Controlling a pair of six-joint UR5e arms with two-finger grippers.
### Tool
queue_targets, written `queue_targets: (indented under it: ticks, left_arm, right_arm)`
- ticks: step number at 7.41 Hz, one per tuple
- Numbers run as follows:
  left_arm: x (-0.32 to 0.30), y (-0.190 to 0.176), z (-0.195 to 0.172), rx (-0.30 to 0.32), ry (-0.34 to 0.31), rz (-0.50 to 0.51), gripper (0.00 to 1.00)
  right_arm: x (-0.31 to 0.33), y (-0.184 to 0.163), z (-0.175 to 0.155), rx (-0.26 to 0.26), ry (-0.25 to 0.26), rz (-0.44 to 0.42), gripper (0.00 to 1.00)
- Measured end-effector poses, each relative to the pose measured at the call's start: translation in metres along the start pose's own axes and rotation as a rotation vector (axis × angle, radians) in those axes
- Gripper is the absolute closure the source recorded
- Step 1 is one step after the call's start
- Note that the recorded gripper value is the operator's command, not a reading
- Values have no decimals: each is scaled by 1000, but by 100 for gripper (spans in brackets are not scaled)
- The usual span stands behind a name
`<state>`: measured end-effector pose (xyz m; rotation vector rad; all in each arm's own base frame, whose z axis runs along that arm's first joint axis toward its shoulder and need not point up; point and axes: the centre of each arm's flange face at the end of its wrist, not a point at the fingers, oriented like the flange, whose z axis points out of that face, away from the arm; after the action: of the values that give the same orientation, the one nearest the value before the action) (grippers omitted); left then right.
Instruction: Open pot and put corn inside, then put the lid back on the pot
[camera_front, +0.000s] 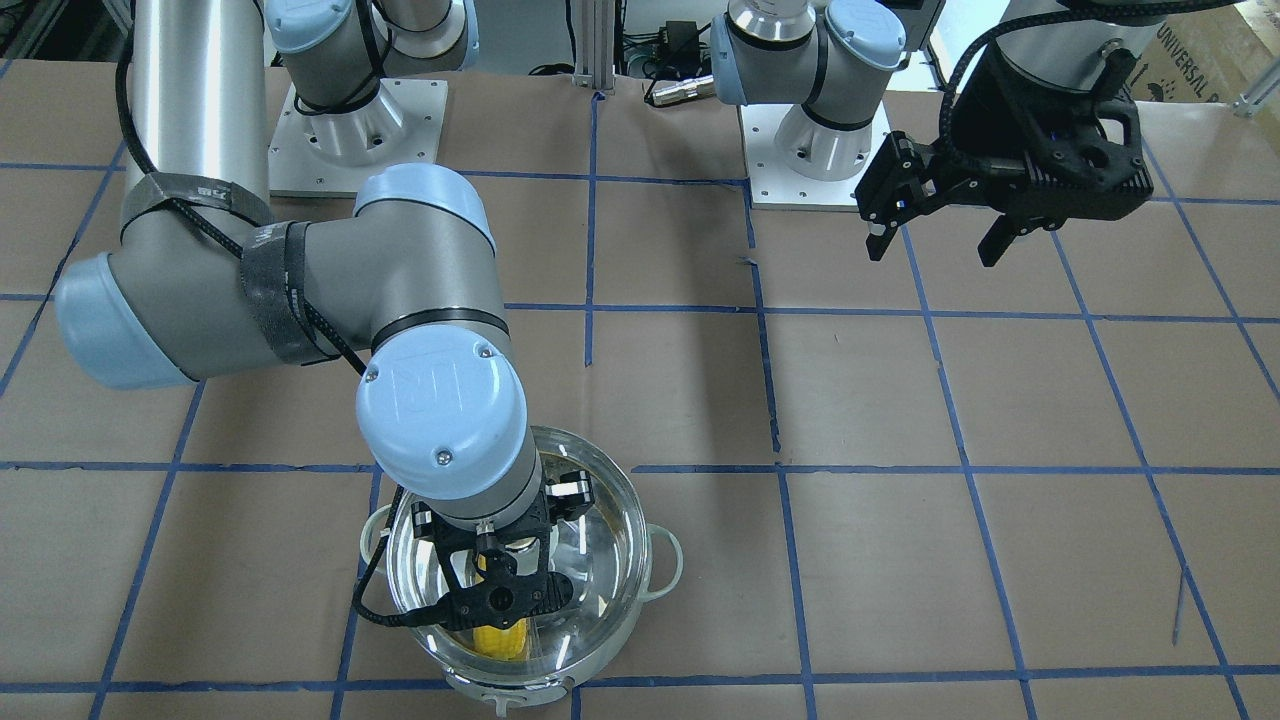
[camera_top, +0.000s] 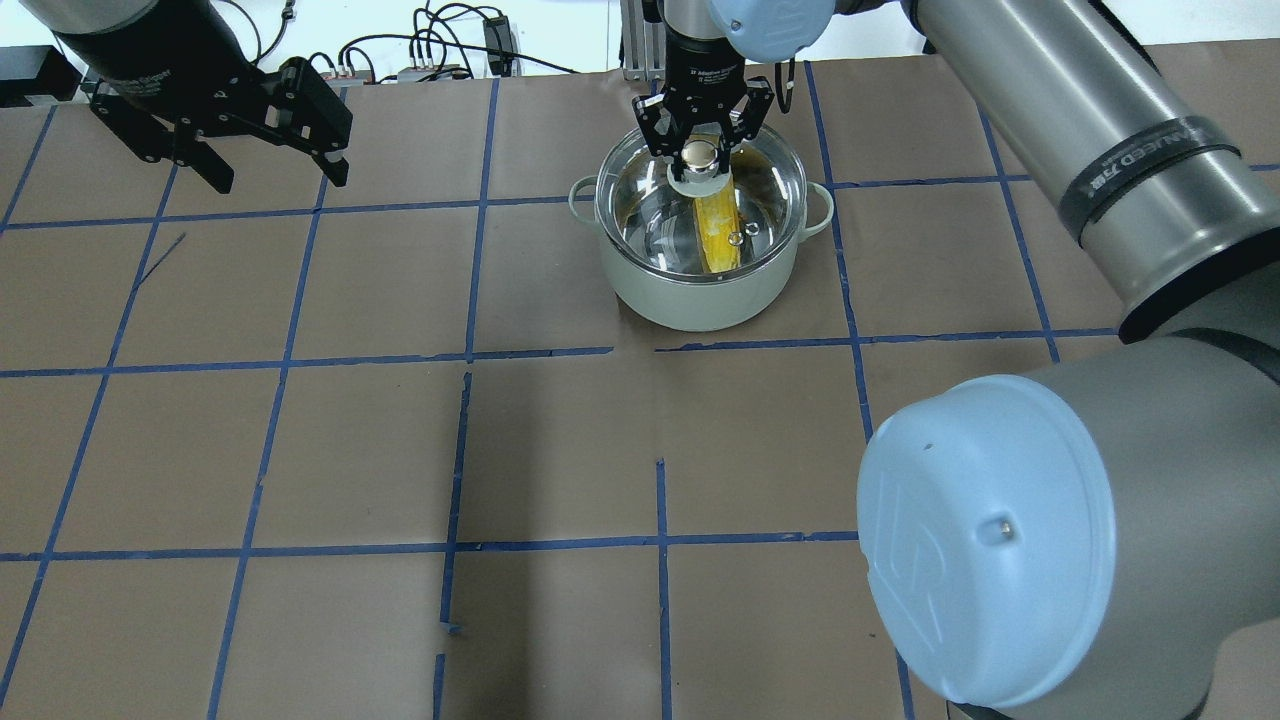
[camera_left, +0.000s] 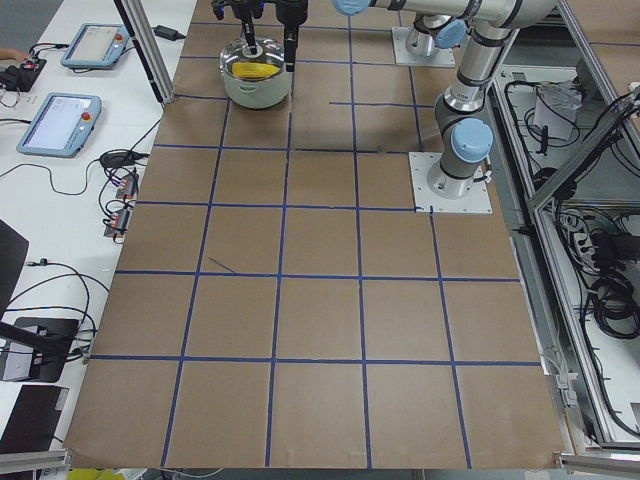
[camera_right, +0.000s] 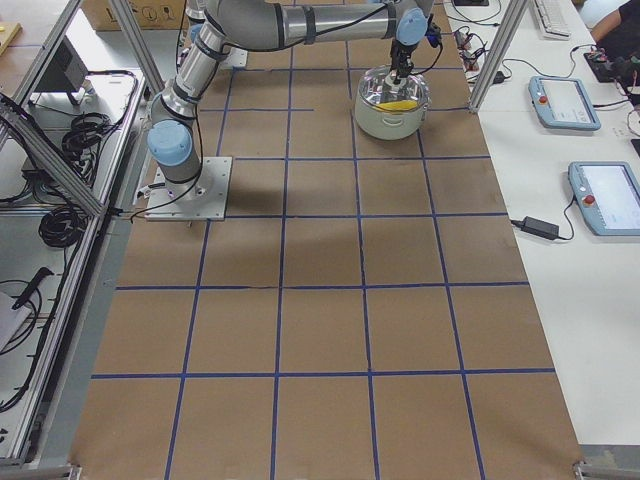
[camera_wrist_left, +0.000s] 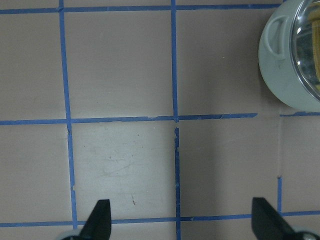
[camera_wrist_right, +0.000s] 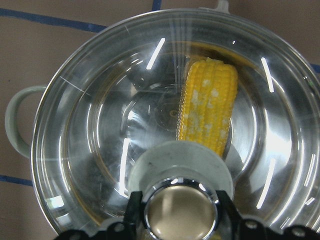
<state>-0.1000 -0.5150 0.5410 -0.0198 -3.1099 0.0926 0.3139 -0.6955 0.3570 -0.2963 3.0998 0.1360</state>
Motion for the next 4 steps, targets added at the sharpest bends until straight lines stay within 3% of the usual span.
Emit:
queue_targets:
  ticks: [4]
  left_arm:
    - [0,0,-1,2,0,0,0]
  right_arm:
    - [0,0,-1,1,-1,-2,28]
